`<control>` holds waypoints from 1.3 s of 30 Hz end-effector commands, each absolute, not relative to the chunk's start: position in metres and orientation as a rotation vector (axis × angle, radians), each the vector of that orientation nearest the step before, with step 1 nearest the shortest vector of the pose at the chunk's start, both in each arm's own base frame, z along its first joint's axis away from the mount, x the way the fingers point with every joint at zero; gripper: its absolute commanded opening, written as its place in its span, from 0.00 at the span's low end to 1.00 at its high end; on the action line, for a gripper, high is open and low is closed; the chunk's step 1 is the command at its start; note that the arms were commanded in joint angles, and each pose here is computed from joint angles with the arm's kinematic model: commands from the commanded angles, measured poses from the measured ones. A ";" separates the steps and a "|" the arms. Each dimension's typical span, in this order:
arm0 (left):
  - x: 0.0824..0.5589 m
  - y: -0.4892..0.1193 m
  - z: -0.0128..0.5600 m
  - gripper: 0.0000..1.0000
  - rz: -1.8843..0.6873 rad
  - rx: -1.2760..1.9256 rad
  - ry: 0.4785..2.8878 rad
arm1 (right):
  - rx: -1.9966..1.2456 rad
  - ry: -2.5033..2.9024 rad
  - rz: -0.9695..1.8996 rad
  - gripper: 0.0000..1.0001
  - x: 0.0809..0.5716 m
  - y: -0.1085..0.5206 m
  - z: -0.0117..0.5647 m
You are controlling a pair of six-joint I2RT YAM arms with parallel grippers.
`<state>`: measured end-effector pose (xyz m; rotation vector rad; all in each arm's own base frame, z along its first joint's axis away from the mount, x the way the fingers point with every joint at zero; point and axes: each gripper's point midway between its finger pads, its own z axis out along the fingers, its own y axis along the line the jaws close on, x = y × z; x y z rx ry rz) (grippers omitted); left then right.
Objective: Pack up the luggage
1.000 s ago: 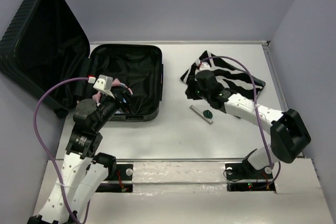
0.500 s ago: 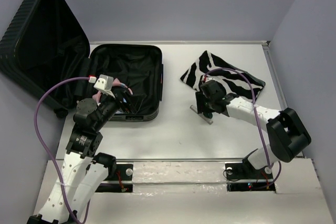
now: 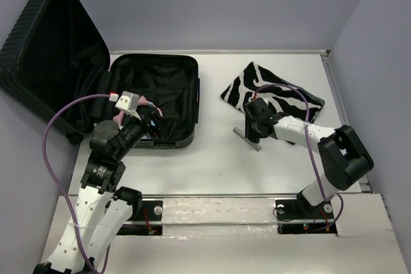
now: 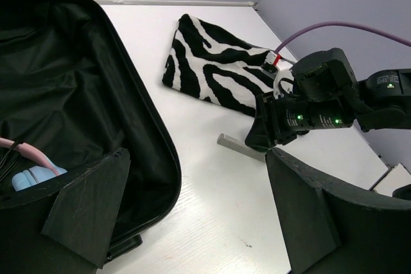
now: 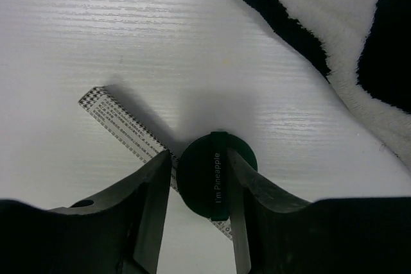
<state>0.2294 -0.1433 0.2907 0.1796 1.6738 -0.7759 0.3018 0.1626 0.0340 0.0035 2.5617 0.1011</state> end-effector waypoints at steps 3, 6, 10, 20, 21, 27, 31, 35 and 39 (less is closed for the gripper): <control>0.228 -0.145 0.318 0.99 -0.786 0.211 1.586 | 0.085 2.588 0.009 0.25 0.300 0.148 0.025; 0.227 -0.146 0.319 0.99 -0.786 0.213 1.584 | 0.112 2.535 -0.016 0.13 0.306 0.143 0.037; 0.227 -0.145 0.320 0.99 -0.787 0.214 1.579 | 0.119 2.481 0.007 0.07 0.312 0.143 0.056; 0.225 -0.145 0.322 0.99 -0.784 0.215 1.573 | 0.135 2.457 -0.047 0.07 0.314 0.135 0.062; 0.225 -0.145 0.322 0.99 -0.786 0.214 1.573 | 0.143 2.461 -0.045 0.07 0.314 0.135 0.060; 0.224 -0.145 0.323 0.99 -0.786 0.217 1.568 | 0.119 2.477 -0.033 0.29 0.315 0.140 0.056; 0.223 -0.145 0.323 0.99 -0.787 0.215 1.568 | 0.125 2.511 -0.056 0.46 0.318 0.139 0.041; 0.223 -0.145 0.322 0.99 -0.786 0.216 1.570 | 0.104 2.557 -0.070 0.42 0.319 0.143 0.022; 0.223 -0.145 0.324 0.99 -0.785 0.218 1.564 | 0.106 2.550 -0.083 0.07 0.322 0.142 0.021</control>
